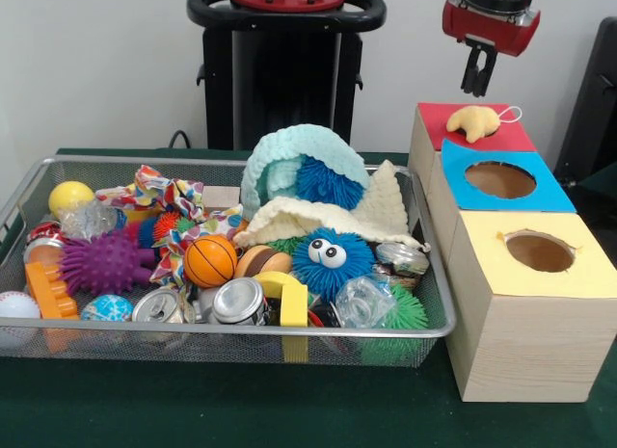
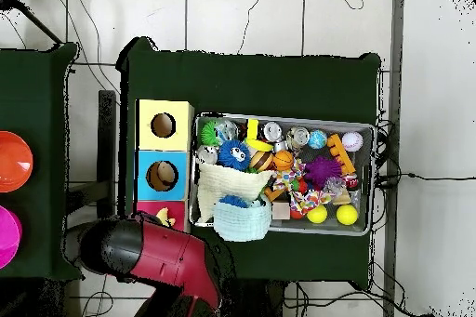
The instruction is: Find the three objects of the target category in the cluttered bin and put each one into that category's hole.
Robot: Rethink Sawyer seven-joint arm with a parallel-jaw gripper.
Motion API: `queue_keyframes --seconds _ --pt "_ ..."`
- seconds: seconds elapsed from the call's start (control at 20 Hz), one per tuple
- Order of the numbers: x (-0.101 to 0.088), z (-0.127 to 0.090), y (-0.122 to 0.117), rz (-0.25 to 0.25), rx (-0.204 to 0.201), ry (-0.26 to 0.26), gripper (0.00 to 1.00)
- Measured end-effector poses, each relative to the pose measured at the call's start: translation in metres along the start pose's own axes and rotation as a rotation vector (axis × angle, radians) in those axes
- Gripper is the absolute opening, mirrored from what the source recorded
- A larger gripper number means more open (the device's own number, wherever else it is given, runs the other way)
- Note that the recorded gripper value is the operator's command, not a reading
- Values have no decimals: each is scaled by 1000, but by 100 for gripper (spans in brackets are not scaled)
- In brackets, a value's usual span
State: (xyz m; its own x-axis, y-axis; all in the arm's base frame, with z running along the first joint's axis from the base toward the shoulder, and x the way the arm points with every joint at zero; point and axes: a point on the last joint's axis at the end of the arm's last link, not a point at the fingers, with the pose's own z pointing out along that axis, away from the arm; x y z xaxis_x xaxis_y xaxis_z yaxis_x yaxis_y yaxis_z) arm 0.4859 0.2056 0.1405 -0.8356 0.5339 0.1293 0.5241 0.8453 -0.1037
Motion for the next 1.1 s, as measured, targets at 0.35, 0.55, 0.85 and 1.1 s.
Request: queue_keyframes --seconds 0.35,0.55,0.85,1.1 --pt "-1 -1 1 4 -4 -2 0" --pt "-4 -2 2 11 -13 -18 0" --pt "-14 -3 6 17 -38 -94 0" --pt "-23 -5 9 20 -59 -164 0"
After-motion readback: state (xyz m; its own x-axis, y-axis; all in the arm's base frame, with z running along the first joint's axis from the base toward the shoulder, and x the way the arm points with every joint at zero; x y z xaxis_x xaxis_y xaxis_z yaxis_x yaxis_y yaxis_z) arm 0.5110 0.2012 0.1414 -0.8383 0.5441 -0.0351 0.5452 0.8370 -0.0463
